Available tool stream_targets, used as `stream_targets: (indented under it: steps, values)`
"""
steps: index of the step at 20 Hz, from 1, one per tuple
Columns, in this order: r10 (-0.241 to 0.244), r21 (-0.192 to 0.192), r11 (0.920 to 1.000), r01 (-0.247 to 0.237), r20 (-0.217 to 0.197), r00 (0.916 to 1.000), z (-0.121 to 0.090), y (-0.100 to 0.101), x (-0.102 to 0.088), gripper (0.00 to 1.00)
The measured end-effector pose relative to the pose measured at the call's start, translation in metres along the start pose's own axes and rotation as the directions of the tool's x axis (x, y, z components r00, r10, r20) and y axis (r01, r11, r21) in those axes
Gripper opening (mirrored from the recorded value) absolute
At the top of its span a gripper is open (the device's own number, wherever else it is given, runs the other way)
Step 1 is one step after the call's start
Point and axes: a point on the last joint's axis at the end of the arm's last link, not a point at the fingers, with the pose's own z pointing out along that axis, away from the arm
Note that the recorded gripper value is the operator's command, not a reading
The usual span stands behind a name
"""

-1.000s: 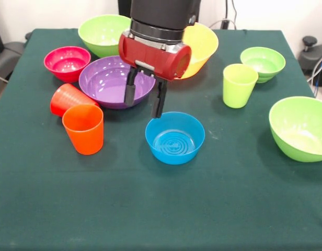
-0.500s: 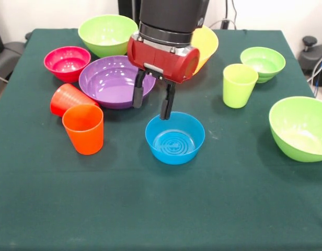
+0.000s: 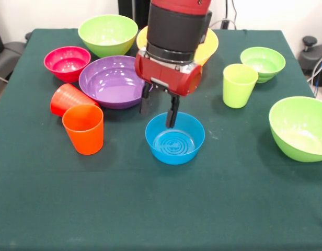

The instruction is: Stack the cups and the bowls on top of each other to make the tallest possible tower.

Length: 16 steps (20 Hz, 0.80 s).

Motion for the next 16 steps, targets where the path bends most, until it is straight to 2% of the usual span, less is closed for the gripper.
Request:
stream_targets:
  steps: [16]
  values:
    - [-0.047,0.025,0.9985,0.048,-0.039,0.9981,0.052,0.005,0.044,1.0]
